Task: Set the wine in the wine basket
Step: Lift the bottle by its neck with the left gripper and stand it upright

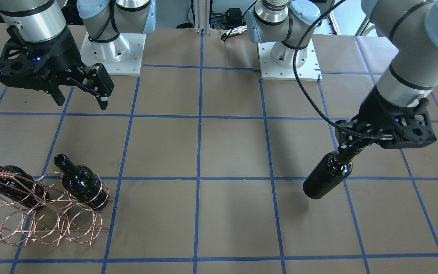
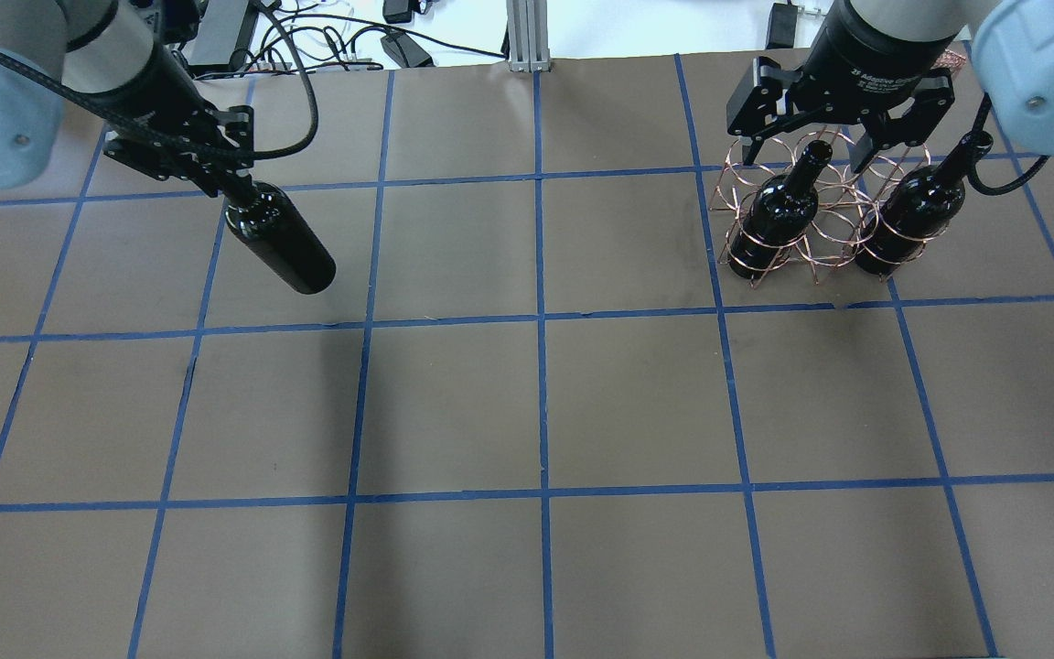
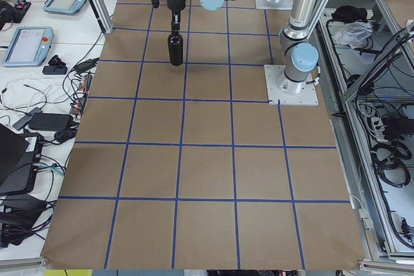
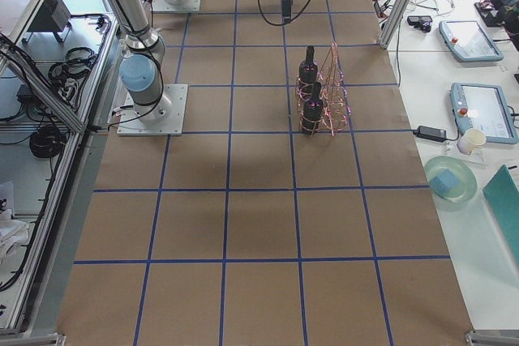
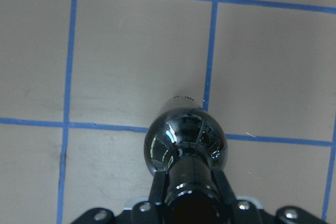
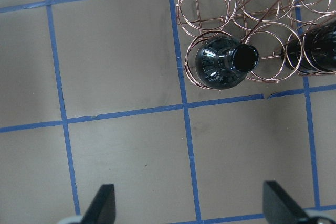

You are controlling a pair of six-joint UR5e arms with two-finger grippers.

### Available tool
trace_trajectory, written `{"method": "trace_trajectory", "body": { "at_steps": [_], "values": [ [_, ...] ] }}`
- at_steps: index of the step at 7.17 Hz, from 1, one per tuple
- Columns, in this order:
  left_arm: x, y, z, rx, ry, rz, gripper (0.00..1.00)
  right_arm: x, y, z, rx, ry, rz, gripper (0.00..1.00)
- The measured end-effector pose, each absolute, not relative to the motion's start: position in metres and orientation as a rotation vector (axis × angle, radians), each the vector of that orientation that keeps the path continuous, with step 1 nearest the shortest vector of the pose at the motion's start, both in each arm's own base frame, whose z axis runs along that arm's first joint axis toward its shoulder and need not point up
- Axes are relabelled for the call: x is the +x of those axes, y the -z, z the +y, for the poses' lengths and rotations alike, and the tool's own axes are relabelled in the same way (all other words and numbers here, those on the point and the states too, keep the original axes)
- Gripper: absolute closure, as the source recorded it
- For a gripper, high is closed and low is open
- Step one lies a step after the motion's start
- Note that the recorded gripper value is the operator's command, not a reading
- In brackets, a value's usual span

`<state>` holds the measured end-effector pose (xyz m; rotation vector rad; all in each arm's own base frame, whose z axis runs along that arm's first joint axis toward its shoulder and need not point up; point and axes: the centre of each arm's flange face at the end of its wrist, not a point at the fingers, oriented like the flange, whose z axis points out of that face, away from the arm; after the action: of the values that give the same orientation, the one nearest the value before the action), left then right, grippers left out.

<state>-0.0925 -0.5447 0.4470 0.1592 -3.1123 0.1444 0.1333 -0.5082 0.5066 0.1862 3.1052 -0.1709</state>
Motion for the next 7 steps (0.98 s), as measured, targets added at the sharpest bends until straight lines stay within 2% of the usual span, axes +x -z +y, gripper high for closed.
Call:
{"method": "trace_trajectory", "body": {
  "at_steps": [3, 7],
  "values": [
    [-0.162, -0.428, -0.489, 0.162, -0.070, -3.117, 1.00, 0.133, -0.507, -0.508, 0.186, 0.171, 3.105, 0.00],
    [-0.171, -0.398, -0.457, 0.122, 0.051, -3.134, 1.00, 0.133, -0.507, -0.508, 0.186, 0.171, 3.105, 0.00]
  ]
}}
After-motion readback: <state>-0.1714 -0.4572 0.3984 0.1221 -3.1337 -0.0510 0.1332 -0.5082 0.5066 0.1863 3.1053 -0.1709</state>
